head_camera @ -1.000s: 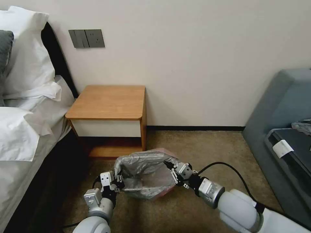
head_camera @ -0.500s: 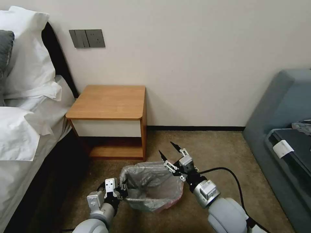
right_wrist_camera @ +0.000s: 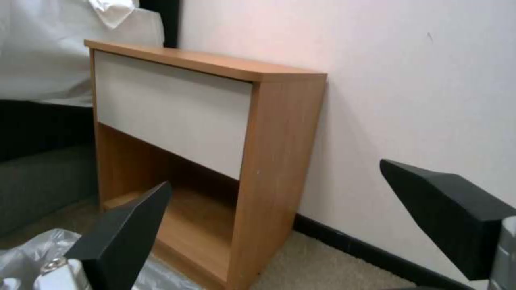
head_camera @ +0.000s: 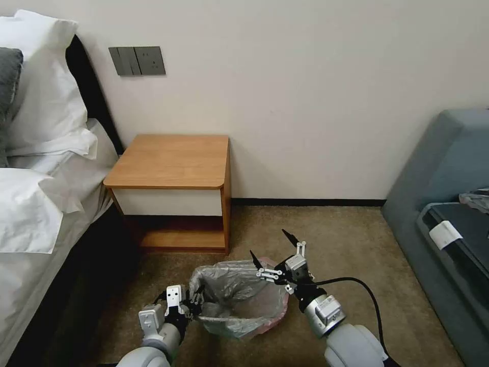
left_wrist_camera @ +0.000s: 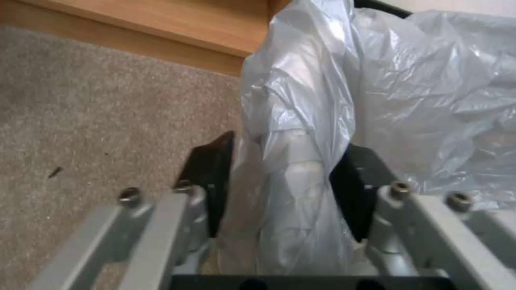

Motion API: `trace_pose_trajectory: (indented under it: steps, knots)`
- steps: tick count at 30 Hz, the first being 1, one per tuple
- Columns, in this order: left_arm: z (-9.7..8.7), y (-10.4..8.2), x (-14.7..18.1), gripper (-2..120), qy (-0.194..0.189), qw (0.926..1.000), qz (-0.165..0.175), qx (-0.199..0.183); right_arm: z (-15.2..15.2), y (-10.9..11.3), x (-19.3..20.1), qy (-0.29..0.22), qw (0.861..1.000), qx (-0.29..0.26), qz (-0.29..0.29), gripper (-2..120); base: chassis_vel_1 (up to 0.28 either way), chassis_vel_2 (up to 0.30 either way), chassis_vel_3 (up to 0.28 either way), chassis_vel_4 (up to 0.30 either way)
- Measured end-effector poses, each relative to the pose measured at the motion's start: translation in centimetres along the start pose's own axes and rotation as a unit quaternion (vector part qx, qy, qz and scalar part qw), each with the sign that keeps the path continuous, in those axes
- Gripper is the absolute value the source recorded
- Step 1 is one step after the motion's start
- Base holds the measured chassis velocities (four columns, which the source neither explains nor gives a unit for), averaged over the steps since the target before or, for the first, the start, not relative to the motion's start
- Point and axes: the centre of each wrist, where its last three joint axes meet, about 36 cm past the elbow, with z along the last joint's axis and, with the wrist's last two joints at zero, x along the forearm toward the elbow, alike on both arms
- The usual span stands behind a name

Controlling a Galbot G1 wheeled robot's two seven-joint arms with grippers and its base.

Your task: Pick up the garbage bag from the table and place it over the trash can.

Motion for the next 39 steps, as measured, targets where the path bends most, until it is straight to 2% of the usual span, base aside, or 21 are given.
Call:
trace_pose_trajectory:
  steps: [8,9,10,13,14,16,18,19,20,21,31,39]
  knots:
    - [-1.3,-0.4,0.9,77,-0.03,0.9995,0.006,-0.01,-0.1,0.8,-0.1,-0.006,1.0,-0.002,0.002,100,0.0,0.0,0.0,0.0]
    - [-1.4,-0.5,0.9,84,-0.043,0.9989,0.003,-0.016,-0.2,1.2,-0.1,-0.003,1.0,-0.003,0.016,100,0.0,0.0,0.0,0.0]
    - [-1.4,-0.5,0.9,84,-0.043,0.9989,0.003,-0.016,-0.2,1.2,-0.1,-0.003,1.0,-0.003,0.016,100,0.0,0.0,0.0,0.0]
    - [-0.9,-0.3,0.8,97,-0.088,0.9949,-0.014,-0.046,-0.1,2.9,0.2,0.033,0.995,-0.03,0.084,100,0.0,0.0,0.0,0.0]
    - [-0.9,-0.3,0.8,97,-0.088,0.9949,-0.014,-0.046,-0.1,2.9,0.2,0.033,0.995,-0.03,0.084,100,0.0,0.0,0.0,0.0]
    - [0.2,0.2,0.2,99,-0.132,0.9886,-0.025,-0.068,0.0,3.7,0.5,0.052,0.991,-0.044,0.118,100,0.0,0.0,0.0,0.0]
    - [2.2,1.2,-1.0,99,-0.212,0.9721,-0.029,-0.095,0.6,4.7,0.9,0.075,0.981,-0.059,0.167,100,0.0,0.0,0.0,0.0]
    - [2.2,1.2,-1.0,99,-0.212,0.9721,-0.029,-0.095,0.6,4.7,0.9,0.075,0.981,-0.059,0.167,100,0.0,0.0,0.0,0.0]
    - [3.0,1.7,-1.4,99,-0.237,0.9654,-0.03,-0.105,1.0,5.3,1.2,0.087,0.975,-0.067,0.192,100,0.0,0.0,0.0,0.0]
    - [3.3,1.8,-1.5,99,-0.243,0.9637,-0.032,-0.106,1.2,5.6,1.3,0.092,0.972,-0.07,0.203,100,0.0,0.0,0.0,0.0]
    - [4.1,2.5,-1.7,96,-0.271,0.9566,-0.032,-0.103,2.0,4.9,1.6,0.083,0.967,-0.039,0.238,100,0.0,0.0,0.0,0.0]
    - [4.1,2.5,-1.7,93,-0.272,0.9564,-0.033,-0.102,2.2,4.7,1.7,0.078,0.966,-0.027,0.247,100,0.0,0.0,0.0,0.0]
